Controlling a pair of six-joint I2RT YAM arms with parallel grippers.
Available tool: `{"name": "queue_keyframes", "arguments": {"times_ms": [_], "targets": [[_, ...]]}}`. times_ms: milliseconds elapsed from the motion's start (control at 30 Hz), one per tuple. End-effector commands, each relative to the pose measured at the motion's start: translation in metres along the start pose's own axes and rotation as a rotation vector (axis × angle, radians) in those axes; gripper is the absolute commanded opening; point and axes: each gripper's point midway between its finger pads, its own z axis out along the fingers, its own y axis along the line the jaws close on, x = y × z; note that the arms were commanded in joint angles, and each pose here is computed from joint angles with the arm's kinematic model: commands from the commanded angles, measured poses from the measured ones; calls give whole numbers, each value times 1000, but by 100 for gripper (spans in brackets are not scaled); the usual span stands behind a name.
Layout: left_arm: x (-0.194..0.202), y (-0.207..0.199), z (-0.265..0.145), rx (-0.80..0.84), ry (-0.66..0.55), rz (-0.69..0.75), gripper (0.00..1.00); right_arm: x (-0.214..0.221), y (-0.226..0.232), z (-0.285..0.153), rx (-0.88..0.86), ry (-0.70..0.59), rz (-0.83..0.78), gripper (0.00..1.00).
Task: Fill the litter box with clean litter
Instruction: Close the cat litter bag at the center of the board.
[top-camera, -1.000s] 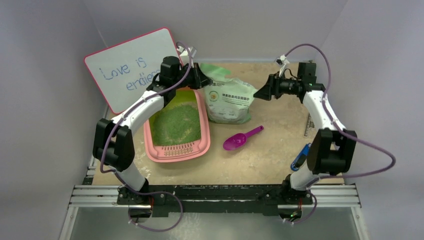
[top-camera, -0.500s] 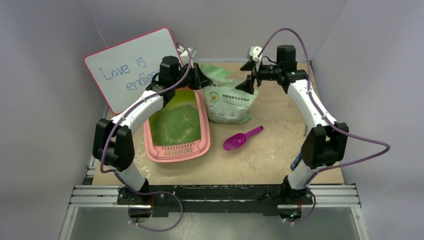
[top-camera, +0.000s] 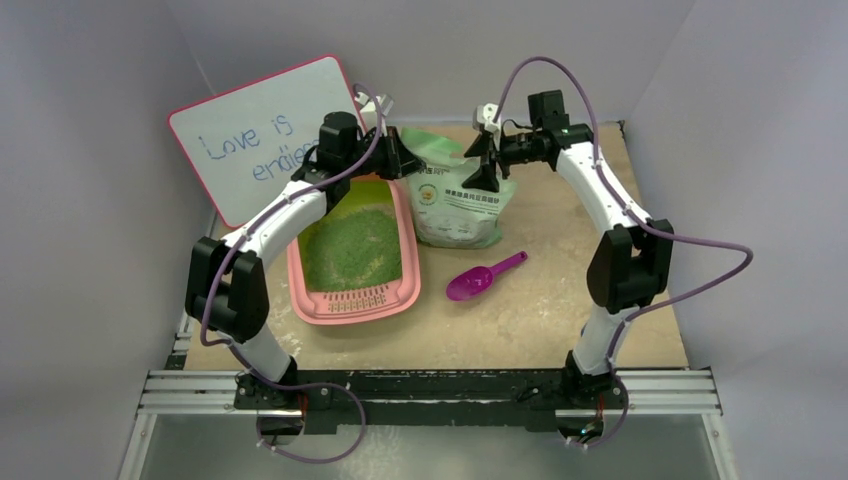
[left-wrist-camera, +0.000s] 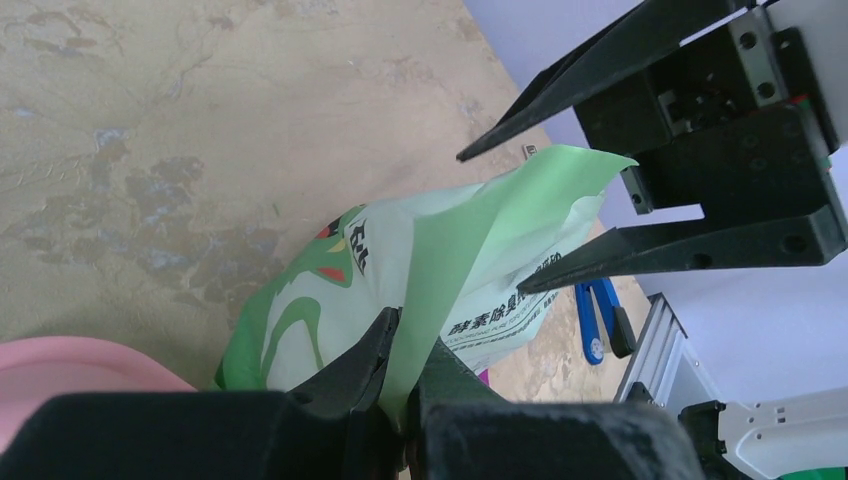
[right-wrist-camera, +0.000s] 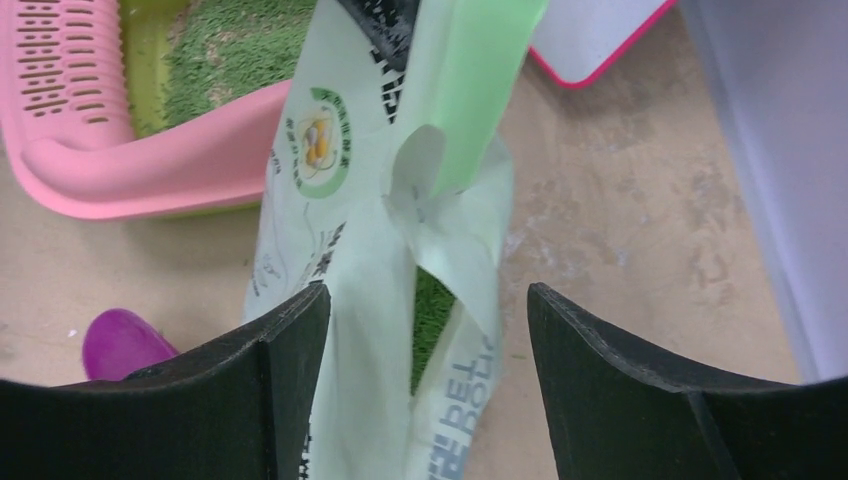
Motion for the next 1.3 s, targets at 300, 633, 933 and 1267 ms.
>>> {"name": "queue_keyframes", "arguments": {"times_ms": [300, 633, 933, 1267], "targets": [[-75, -45, -36, 88, -244, 158, 28, -33, 42, -4, -97, -130, 311, 3], [-49, -50, -43, 165, -213, 285, 62, -40, 47, -12, -149, -185, 825, 0], [-39, -39, -40, 106, -198, 364, 66, -27, 41, -5, -182, -165, 1043, 0], [-63, -58, -17, 252, -246, 215, 10, -28, 51, -10, -261, -167, 1092, 0]]}}
